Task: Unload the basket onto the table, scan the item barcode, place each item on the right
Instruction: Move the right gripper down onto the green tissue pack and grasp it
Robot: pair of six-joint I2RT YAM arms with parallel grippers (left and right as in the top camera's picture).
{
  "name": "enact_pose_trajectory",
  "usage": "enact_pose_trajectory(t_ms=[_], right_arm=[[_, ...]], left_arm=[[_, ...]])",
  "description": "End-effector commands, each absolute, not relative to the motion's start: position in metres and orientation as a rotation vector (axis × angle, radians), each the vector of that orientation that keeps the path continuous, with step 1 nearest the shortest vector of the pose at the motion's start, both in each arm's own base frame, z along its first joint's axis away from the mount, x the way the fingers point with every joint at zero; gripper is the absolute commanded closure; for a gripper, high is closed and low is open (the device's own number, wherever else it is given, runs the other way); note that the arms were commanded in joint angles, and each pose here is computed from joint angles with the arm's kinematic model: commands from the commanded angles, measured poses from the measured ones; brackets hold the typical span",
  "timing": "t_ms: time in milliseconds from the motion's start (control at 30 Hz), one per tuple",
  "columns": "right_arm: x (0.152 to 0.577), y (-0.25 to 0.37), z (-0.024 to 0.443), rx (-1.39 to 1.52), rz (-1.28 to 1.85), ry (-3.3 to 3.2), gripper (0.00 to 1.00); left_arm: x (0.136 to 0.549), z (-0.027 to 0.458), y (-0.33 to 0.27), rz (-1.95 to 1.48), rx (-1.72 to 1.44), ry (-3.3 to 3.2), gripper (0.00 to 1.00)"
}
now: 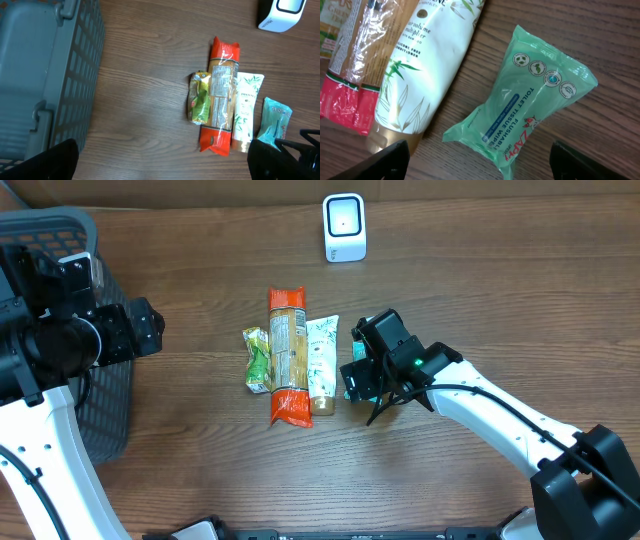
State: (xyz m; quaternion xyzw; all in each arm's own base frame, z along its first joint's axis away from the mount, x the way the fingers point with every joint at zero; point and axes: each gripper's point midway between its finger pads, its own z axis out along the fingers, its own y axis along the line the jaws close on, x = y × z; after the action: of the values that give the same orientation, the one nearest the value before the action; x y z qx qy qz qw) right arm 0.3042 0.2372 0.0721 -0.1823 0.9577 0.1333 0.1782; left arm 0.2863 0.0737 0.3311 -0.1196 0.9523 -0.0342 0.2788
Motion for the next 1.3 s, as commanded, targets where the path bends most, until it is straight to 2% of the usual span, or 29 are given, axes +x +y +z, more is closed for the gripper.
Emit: enact_pose_trajectory(t_ms=[0,133,467,933,1133,1267], right_arm=[[0.309,0.237,0.078,-0.562,0.351,2.677,0.09],[0.298,0.229,0.065,-0.58,0.324,2.722,0.03],[0.291,0.221,0.056,-0.572,0.296,2.758,0.02],[0.301,0.173,0.026,-0.169,0.228,2.937,0.02],[0.308,0.163,0.03,-0.062,0.437,2.965,0.02],[0.313,0.185,0.046,-0.224,0.685,2.899,0.02]], left_arm=[[0.288,0.332,0.073,-0.098,-0.296,2.554,0.0],[0.288,0.332,0.073,-0.098,-0.296,2.554,0.0],[0.288,0.332,0.073,-0.098,-0.296,2.554,0.01],[0.288,0.332,0.073,-0.098,-0.296,2.554,0.01],[0.288,0.332,0.073,-0.098,-0.296,2.554,0.0],[0.288,0.332,0.073,-0.098,-0.296,2.554,0.0]])
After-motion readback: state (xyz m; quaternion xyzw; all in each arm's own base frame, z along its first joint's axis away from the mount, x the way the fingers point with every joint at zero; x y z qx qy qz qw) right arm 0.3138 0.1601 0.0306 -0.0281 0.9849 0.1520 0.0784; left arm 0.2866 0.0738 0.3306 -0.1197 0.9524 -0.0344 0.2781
